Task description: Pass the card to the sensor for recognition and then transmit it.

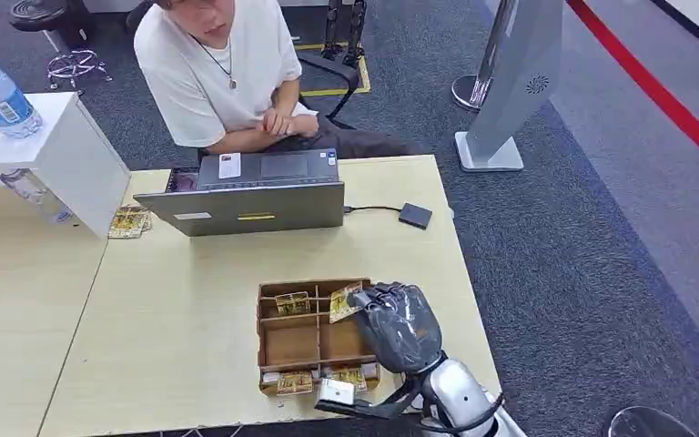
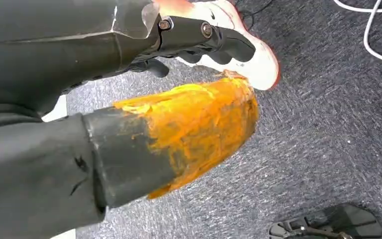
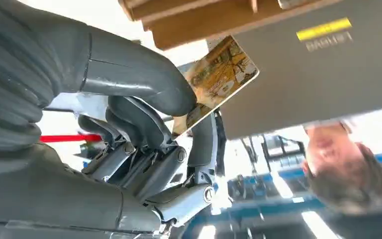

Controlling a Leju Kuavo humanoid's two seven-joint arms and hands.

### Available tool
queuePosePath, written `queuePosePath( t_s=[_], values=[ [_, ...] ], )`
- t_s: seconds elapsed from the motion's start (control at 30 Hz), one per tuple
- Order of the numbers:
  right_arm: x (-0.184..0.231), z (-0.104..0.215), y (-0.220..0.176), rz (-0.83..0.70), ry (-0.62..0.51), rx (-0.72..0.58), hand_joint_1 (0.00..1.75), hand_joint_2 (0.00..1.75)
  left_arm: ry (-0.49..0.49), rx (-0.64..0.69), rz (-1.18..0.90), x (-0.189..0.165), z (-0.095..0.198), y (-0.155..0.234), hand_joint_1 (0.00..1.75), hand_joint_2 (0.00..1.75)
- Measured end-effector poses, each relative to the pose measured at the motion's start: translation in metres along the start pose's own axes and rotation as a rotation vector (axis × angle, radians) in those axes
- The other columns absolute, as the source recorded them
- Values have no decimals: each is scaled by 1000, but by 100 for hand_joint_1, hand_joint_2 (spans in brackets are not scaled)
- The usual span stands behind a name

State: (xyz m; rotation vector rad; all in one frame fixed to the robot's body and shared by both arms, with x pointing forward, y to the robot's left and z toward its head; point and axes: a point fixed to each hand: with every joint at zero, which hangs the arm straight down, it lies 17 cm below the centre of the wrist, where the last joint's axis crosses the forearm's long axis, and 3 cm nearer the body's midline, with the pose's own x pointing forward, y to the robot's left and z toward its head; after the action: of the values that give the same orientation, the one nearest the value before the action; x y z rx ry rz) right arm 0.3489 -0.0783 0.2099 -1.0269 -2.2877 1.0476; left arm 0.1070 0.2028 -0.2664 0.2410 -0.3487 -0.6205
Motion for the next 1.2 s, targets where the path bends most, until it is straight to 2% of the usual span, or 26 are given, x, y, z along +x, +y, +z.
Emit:
queuePosePath(
  t_s=[0.43,0.83,1.2],
  values=[
    [4,-19,-61,-17,-19,-172,175,175,2,7,2,0,0,2,0,0],
    [-15,-52,-70,-11,19,-240,175,175,-5,4,-16,1,0,1,0,0],
    [-41,-87,-53,3,90,-230,175,175,-13,2,-30,4,-1,1,0,0]
  ],
)
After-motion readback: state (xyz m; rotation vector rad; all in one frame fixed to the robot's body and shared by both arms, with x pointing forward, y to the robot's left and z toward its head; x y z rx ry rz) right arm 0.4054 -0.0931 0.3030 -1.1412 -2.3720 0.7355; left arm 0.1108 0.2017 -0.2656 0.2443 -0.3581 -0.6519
